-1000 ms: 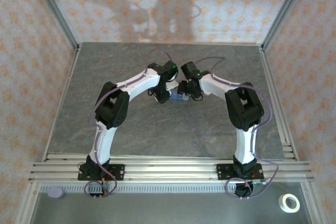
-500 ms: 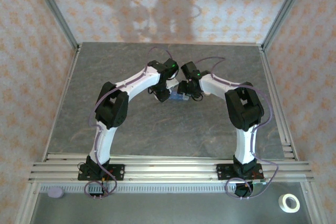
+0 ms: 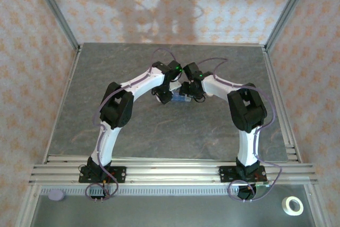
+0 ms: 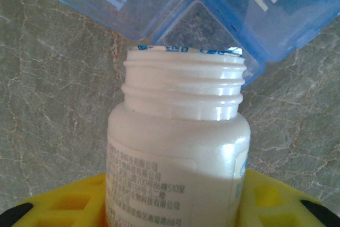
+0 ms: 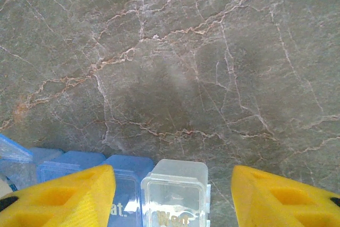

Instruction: Sort the pills into containers

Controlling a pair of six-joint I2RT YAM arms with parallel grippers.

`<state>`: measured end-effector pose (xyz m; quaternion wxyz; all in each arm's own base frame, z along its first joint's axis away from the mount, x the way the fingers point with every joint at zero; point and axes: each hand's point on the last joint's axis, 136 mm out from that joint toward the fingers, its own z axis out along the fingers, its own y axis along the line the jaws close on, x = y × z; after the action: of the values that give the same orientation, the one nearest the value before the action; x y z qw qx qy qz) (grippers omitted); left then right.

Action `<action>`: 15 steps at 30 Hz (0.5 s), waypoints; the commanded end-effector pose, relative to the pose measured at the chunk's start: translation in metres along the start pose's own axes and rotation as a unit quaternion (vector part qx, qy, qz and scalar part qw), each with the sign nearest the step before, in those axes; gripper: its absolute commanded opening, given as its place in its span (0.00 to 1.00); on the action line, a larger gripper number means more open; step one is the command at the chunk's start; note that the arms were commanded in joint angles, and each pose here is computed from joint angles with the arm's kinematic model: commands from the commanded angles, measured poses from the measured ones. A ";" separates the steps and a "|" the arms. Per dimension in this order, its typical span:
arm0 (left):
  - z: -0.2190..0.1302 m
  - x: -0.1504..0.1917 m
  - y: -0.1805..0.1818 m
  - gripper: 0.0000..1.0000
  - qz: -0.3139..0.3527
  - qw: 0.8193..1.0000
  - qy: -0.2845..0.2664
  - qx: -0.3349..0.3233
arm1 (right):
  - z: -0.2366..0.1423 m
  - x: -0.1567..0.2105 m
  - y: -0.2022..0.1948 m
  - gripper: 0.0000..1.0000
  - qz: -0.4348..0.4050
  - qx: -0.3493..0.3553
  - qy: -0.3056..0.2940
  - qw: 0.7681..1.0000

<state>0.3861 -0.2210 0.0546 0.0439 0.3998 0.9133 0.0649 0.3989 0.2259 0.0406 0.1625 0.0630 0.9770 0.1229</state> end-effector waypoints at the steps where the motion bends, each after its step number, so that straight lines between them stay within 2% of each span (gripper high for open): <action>1: 0.001 0.004 -0.001 0.00 0.025 0.999 0.024 -0.014 | 0.010 0.012 -0.007 0.60 0.005 0.014 0.017 1.000; 15: -0.014 0.005 0.002 0.00 0.024 0.999 0.009 -0.021 | 0.009 0.017 -0.005 0.60 0.014 0.003 0.023 1.000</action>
<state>0.3849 -0.2197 0.0550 0.0393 0.4104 0.9079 0.0755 0.3981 0.2285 0.0390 0.1598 0.0687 0.9759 0.1321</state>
